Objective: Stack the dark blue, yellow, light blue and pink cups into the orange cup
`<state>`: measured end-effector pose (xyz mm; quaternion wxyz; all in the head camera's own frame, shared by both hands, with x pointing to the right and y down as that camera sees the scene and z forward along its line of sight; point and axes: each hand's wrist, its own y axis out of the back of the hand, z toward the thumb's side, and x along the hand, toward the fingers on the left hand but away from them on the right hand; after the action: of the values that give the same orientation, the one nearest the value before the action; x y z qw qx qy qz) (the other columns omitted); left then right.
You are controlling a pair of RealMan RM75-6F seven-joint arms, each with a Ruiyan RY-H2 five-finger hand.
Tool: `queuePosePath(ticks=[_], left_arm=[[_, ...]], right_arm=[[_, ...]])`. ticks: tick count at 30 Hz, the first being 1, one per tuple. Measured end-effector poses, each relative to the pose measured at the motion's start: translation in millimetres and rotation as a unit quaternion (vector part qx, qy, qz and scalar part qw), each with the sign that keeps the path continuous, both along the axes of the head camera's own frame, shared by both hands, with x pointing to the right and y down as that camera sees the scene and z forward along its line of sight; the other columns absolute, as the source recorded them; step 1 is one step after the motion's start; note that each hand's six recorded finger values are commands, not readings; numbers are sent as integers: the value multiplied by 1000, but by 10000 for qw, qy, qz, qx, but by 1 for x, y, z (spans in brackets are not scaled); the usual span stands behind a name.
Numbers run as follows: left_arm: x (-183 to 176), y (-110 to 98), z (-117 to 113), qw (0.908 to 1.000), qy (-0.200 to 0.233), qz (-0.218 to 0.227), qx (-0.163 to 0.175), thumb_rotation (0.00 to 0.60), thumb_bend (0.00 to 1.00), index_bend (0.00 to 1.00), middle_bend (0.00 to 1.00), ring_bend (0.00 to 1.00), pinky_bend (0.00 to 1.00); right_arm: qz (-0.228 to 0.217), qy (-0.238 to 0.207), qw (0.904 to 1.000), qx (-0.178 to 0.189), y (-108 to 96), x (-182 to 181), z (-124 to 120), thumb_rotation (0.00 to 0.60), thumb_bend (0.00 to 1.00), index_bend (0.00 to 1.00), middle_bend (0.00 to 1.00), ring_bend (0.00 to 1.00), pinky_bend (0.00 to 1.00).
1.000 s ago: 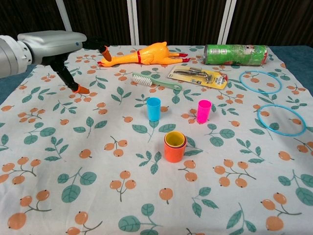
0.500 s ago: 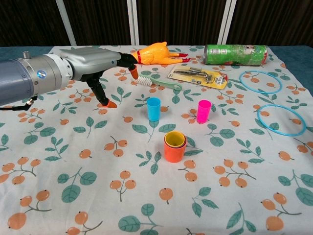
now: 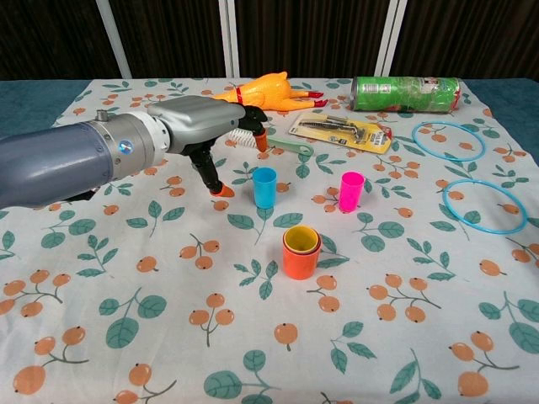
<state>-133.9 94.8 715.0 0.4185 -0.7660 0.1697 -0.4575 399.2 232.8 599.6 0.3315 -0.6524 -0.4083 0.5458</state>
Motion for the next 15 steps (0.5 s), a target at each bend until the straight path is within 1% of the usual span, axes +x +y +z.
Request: queuePosePath(ticks=[8,15], left_arm=[[22,0,4,10000,45,-35,18,600,204,351,53,0,0],[33,1,5,10000,74,-19,51,600,244,393,63,0,0]], right_arm=[[13,14,10000,4,0,1,1,600,321,190,42,41,120],[69,11,10000,26,-1,3,1,600,321,190,42,41,120]])
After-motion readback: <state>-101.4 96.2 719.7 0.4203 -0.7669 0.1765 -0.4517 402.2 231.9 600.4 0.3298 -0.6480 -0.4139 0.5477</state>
